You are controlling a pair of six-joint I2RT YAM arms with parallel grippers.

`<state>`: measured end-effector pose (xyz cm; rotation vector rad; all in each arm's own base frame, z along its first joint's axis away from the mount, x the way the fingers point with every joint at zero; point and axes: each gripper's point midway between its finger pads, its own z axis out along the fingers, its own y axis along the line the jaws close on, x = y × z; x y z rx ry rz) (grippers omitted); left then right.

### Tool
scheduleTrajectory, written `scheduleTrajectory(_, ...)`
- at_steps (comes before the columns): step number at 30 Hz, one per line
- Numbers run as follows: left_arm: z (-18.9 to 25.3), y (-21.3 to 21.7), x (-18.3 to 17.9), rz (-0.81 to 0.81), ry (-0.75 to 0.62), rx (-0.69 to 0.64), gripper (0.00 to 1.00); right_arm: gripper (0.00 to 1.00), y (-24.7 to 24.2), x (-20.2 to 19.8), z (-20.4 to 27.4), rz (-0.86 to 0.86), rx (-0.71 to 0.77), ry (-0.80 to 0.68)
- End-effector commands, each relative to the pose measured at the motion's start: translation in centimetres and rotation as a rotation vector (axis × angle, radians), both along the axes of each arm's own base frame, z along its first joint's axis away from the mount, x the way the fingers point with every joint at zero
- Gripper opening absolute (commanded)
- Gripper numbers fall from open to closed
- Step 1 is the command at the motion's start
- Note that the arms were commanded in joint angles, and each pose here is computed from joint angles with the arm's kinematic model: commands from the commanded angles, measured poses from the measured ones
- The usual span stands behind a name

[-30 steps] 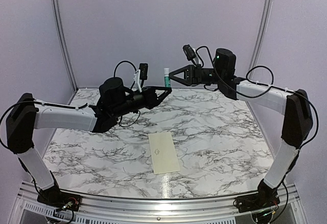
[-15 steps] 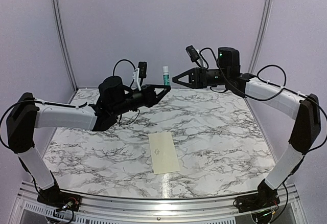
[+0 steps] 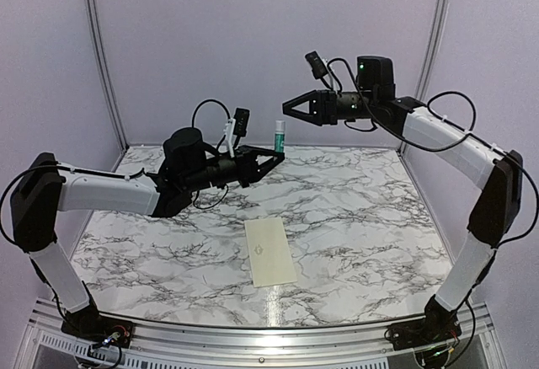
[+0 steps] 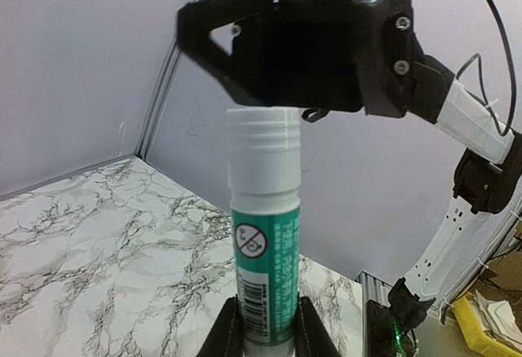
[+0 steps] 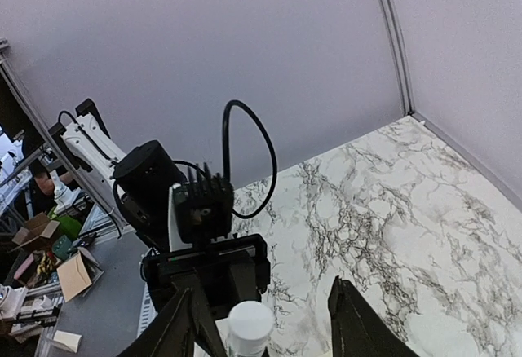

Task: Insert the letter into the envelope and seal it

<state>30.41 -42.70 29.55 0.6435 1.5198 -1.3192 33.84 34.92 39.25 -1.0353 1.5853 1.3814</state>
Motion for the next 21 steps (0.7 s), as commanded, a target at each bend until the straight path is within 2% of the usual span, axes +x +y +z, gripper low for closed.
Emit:
scheduleTrajectory(1, 1.2, -0.3, -1.3, -0.067, -0.032, -0.005, 0.11, 0.51, 0.5, 1.0, -1.1, 0.016, 0.009, 0.078)
scheduleTrajectory(5, 1.0, -0.7, -1.2, -0.081, -0.017, 0.000, 0.11, 0.49, 0.7, 0.6, -1.8, 0.041, 0.008, 0.104)
scheduleTrajectory(12, 0.9, -1.0, -1.1, -0.081, -0.011, 0.000, 0.11, 0.40, 0.9, -0.1, -2.7, 0.075, 0.011, 0.144)
scheduleTrajectory(18, 1.1, -0.9, -1.0, -0.070, -0.015, 0.000, 0.11, 0.38, 1.1, -0.6, -2.9, 0.098, 0.017, 0.159)
scheduleTrajectory(21, 1.1, -0.9, -0.9, -0.063, -0.016, 0.000, 0.11, 0.29, 1.1, -0.8, -3.1, 0.110, 0.020, 0.172)
